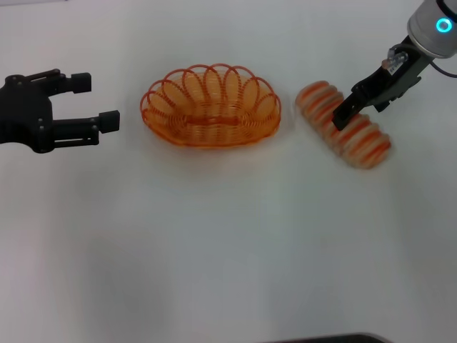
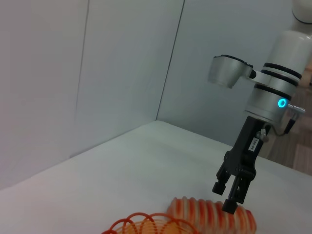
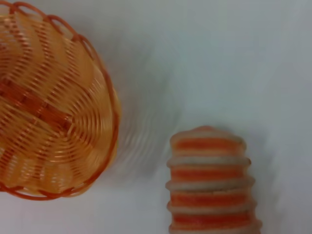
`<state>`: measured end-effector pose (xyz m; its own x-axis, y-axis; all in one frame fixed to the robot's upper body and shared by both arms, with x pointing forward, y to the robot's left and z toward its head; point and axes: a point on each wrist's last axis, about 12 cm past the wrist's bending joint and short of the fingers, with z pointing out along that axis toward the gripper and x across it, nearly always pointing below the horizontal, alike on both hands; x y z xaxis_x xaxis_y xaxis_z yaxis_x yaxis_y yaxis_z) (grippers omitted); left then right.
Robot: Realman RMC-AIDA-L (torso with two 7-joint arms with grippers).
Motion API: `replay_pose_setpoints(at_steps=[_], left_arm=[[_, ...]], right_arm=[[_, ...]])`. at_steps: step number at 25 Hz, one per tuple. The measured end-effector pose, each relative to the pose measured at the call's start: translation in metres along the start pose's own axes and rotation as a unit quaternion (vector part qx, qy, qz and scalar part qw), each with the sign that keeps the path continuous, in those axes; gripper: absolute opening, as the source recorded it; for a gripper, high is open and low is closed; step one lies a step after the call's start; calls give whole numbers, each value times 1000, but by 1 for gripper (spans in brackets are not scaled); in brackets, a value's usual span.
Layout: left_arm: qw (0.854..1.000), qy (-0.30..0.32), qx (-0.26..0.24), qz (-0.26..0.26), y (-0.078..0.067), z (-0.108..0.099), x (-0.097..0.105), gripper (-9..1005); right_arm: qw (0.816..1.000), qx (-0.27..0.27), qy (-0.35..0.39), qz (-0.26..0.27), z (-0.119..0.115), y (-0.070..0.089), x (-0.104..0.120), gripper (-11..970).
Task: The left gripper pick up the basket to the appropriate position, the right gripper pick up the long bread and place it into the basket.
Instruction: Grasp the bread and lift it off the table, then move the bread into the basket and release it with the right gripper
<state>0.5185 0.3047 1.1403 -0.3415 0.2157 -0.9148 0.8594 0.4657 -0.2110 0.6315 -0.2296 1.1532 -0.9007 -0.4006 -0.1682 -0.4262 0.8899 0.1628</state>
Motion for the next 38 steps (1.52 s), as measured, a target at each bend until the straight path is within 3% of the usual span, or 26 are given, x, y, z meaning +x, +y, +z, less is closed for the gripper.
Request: replay_pose_setpoints(at_steps=[15, 20, 23, 26, 32, 38], left_arm=[[1000, 1, -2, -3, -2, 2, 4, 874], [1000, 1, 0, -3, -2, 3, 6, 875], [1000, 0, -1, -1, -2, 3, 6, 875], [1000, -1, -2, 0, -2, 2, 6, 875], [1000, -2, -2, -1, -2, 3, 7, 876], [1000, -4, 0, 1, -1, 4, 5, 876]], right_arm=[[1000, 19, 23, -10, 18, 9, -3, 935], [999, 19, 27, -6, 22, 9, -1, 879], [999, 18, 26, -6, 23, 9, 0, 777], [1000, 21, 15, -6, 18, 9, -1, 675], [999, 31, -25, -18, -3, 4, -5, 583], [991, 49, -68, -105, -31, 5, -23, 549]])
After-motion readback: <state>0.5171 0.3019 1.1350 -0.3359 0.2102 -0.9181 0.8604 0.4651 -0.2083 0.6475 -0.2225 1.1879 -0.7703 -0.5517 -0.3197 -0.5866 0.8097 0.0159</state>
